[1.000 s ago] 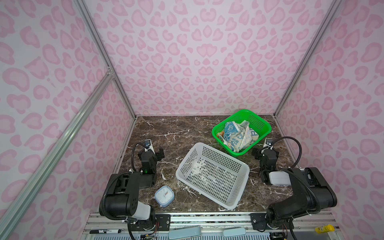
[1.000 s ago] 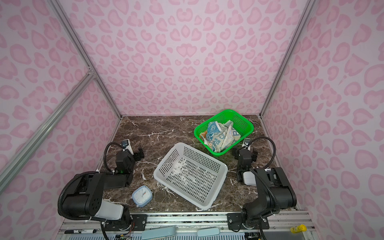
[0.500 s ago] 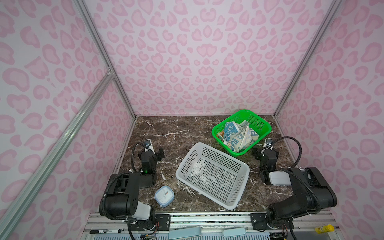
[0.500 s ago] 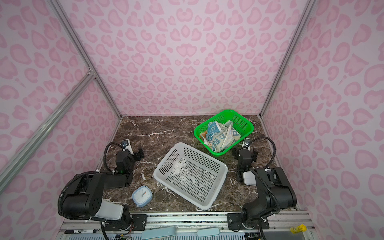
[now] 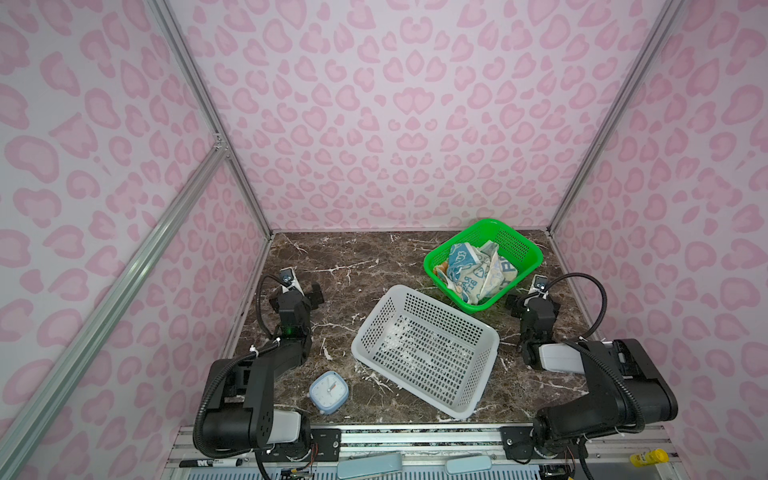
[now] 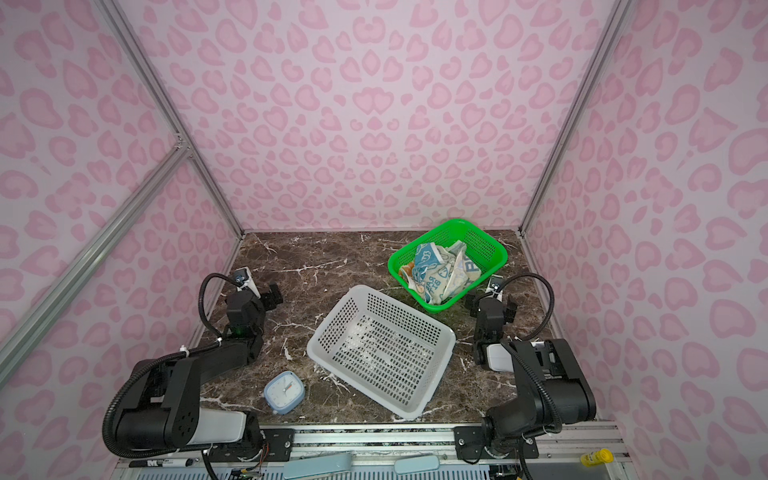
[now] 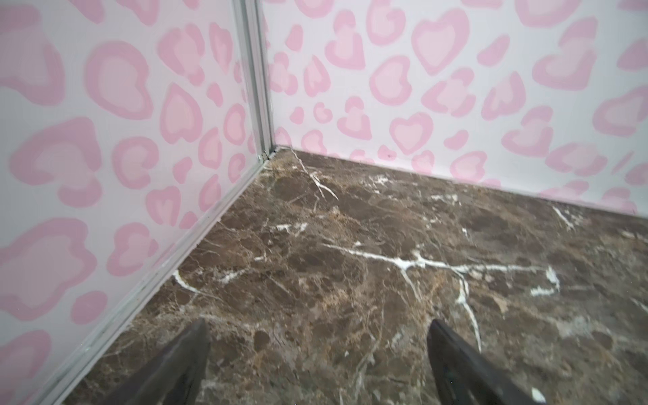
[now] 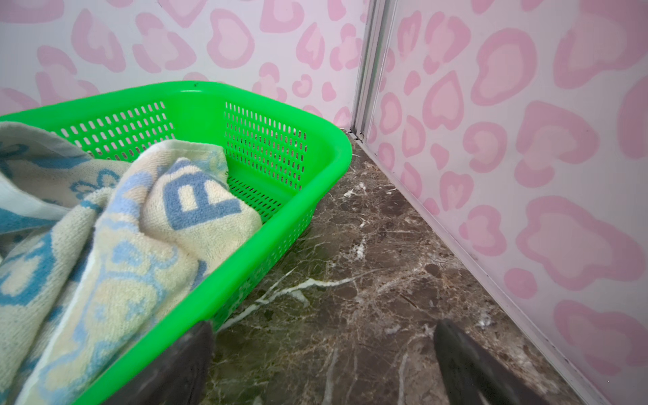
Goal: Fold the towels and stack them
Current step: 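Drag the white basket farther away with left gripper while right arm reaches out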
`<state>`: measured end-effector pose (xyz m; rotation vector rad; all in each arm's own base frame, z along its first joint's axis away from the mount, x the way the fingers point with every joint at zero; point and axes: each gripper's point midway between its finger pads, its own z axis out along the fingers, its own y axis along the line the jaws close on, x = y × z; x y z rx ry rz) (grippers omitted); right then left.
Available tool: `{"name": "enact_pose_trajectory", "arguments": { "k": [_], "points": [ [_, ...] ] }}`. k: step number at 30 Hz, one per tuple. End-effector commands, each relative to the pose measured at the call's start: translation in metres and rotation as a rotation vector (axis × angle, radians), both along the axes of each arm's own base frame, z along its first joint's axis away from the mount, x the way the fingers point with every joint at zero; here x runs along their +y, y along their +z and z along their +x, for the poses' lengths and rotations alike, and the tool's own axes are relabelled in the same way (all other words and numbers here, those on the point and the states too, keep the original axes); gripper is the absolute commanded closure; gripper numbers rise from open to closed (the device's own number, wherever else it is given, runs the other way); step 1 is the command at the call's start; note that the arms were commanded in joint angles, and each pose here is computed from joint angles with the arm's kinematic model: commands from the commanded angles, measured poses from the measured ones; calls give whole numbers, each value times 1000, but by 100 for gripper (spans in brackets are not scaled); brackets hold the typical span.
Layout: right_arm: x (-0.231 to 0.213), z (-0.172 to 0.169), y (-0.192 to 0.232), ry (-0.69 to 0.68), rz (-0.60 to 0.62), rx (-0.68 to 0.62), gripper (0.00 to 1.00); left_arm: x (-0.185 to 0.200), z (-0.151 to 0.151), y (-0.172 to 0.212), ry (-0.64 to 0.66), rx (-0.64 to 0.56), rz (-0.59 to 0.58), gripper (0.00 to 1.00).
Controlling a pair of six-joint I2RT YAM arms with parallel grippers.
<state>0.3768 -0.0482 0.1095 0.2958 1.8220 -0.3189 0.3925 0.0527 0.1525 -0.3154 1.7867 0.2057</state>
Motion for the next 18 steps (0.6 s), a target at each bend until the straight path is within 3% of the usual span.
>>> {"name": "enact_pose_trajectory", "arguments": {
  "k": [1, 4, 8, 13, 18],
  "points": [
    [-3, -5, 16, -51, -42, -49, 0, 18, -14, -5, 116, 58, -17, 3],
    [-13, -8, 27, -126, -25, 17, 0, 17, -11, 7, 118, 93, -34, 3],
    [-28, -16, 38, -247, -41, 56, 0, 5, -9, 18, 100, 230, -120, 3],
    [-37, -26, 62, -346, 43, 38, 0, -52, -17, 41, -78, 341, -108, 3],
    [-32, -23, 78, -305, 149, 101, 0, -114, -44, 43, -263, 489, -141, 3]
  ]
}}
